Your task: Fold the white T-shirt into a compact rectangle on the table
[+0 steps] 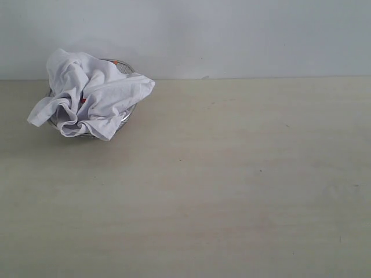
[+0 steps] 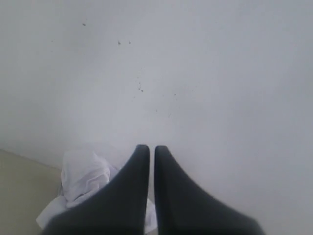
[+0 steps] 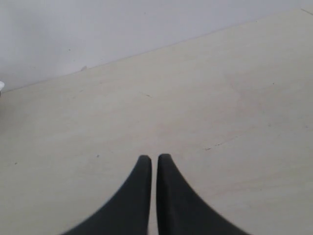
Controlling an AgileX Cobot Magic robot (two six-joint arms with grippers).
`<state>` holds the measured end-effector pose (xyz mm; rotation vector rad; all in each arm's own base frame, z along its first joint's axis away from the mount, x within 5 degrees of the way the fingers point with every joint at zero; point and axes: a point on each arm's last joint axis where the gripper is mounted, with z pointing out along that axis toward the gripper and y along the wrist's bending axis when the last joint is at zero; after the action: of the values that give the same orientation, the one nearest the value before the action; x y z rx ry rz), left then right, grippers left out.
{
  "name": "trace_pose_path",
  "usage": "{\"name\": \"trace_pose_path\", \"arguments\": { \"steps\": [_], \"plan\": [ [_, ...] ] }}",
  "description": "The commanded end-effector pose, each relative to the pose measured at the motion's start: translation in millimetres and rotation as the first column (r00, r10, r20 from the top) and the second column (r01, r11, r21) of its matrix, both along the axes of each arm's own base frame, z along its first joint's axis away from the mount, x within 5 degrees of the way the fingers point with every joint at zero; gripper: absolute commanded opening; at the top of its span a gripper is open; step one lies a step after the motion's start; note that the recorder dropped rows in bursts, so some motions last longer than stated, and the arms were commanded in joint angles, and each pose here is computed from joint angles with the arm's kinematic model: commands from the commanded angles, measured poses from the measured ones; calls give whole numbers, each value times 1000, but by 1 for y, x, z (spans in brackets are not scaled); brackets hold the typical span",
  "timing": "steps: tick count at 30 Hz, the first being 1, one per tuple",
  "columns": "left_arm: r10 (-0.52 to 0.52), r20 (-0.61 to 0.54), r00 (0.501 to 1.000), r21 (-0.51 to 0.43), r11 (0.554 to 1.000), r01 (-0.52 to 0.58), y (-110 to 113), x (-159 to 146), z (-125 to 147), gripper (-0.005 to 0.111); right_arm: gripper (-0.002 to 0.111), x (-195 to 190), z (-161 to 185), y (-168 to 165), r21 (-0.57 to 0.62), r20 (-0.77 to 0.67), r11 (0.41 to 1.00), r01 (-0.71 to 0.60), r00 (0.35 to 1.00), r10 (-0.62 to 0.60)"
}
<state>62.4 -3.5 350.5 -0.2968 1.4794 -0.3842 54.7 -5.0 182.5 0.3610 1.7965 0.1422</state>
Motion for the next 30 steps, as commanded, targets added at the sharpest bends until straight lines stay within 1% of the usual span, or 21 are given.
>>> {"name": "trace_pose_path", "arguments": {
  "steps": [1, 3, 4, 7, 10, 13, 14, 17, 19, 21, 22, 24, 28, 30],
  "plan": [
    [-12, -180, 984, 36, 999, 19, -2, 64, 40, 5, 0, 0, 1, 0, -5, 12, 1000, 1, 1000, -1],
    [-19, -235, 972, 24, 999, 26, -3, 104, 59, 5, 0, 0, 1, 0, -5, 12, 1000, 1, 1000, -1],
    [-21, -243, 970, 25, 999, 28, -3, 120, 69, 5, 0, 0, 1, 0, -5, 12, 1000, 1, 1000, -1],
    [-15, -349, 937, 63, 997, 39, -2, 181, 82, 5, 0, 0, 1, 0, -5, 12, 1000, 1, 1000, -1],
    [0, -473, 881, 164, 982, 88, 5, 231, 80, 5, 0, 0, 1, 0, -7, 12, 1000, 0, 1000, 0],
    [5, -577, 817, 166, 980, 112, 12, 278, 65, 5, 0, 0, 1, 0, -7, 12, 1000, 0, 1000, 0],
    [7, -591, 807, 177, 977, 121, 14, 289, 63, 8, 0, 0, 1, 0, -7, 12, 1000, 0, 1000, 0],
    [7, -645, 765, 165, 978, 129, 18, 324, 37, 23, 0, 0, 1, 0, -7, 12, 1000, 0, 1000, 0],
    [12, -680, 733, 185, 970, 156, 20, 346, 15, 39, 0, 0, 1, 0, -7, 12, 1000, 0, 1000, 0],
    [15, -720, 694, 185, 968, 170, 25, 366, -11, 53, 0, 0, 1, 0, -7, 12, 1000, 0, 1000, 0],
    [15, -736, 677, 179, 969, 173, 26, 375, -23, 58, 0, 0, 1, 0, -7, 12, 1000, 0, 1000, 0],
    [14, -759, 650, 173, 968, 182, 27, 391, -44, 61, 0, 0, 1, 0, -7, 12, 1000, 0, 1000, 0],
    [10, -796, 605, 184, 957, 226, 28, 419, -84, 61, 0, 0, 1, 0, -7, 12, 1000, 0, 1000, 0],
    [-13, -818, 575, 152, 959, 238, 25, 427, -97, 61, 0, 0, 1, 0, -7, 12, 1000, 0, 1000, 0]
  ]
}}
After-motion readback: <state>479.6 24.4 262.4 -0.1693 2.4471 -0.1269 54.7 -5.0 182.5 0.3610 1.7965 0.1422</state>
